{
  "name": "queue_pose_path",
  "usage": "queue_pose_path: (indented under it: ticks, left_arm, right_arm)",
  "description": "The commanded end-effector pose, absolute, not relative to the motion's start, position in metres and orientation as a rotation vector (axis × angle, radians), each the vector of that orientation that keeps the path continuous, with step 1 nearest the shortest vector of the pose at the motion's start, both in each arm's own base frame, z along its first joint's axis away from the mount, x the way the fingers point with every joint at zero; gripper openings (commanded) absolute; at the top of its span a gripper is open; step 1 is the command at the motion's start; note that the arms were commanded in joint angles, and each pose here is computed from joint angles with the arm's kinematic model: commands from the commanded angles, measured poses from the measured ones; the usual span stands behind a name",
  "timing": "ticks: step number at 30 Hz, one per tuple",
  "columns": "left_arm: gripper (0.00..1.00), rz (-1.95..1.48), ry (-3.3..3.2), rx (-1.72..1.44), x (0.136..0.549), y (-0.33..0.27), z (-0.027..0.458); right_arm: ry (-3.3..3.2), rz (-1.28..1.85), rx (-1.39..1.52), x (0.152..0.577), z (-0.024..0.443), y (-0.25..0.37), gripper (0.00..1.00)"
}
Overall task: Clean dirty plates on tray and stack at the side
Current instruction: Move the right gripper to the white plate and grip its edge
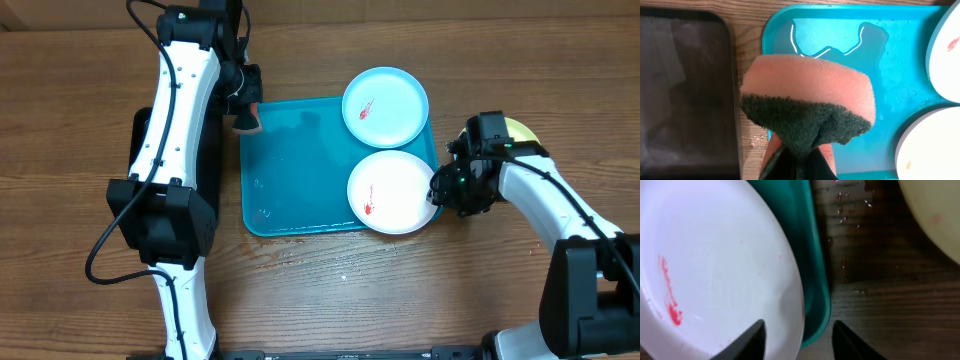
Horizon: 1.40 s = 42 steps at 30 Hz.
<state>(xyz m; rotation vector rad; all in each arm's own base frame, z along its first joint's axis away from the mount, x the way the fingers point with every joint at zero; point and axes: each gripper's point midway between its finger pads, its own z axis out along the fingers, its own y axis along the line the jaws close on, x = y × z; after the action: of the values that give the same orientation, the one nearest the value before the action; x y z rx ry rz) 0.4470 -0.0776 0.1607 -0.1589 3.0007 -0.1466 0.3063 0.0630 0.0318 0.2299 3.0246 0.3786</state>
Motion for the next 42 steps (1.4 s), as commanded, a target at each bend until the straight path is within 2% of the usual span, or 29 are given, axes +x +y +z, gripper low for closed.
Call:
queue_pose_path:
  ticks: [1,9,13,17,23,31,35,42]
  left_arm:
    - [0.04,-0.169,2.982,-0.146,0.447,-0.086,0.168]
    - [0.04,-0.170,2.983,-0.132,0.446,-0.091,0.168]
    - [0.04,-0.170,2.982,-0.132,0.446,-0.091,0.168]
    - [0.04,-0.169,2.983,-0.131,0.446,-0.091,0.168]
    - [0.04,-0.170,2.983,-0.131,0.446,-0.091,0.168]
    - [0.04,-0.169,2.987,-0.131,0.445,-0.091,0.168]
    - [0.04,-0.168,2.991,-0.131,0.444,-0.091,0.168]
    - [0.04,-0.164,3.002,-0.132,0.442,-0.090,0.167]
  right_arm:
    - [3.027,0.315,0.235,0.308,0.022,0.059,0.36]
    - [3.019,0.323,0.238,0.309,0.019,0.060,0.18]
    - [3.026,0.345,0.238,0.308,0.020,0.062,0.04]
    - [3.040,0.397,0.205,0.305,0.024,0.074,0.04]
    - [2.982,0.476,0.120,0.318,0.045,0.128,0.04]
    - [2.769,0.362,0.419,0.341,0.049,0.190,0.04]
    - [2.736,0.393,0.440,0.342,0.041,0.216,0.04]
    - [2.761,0.383,0.501,0.339,0.026,0.220,0.04]
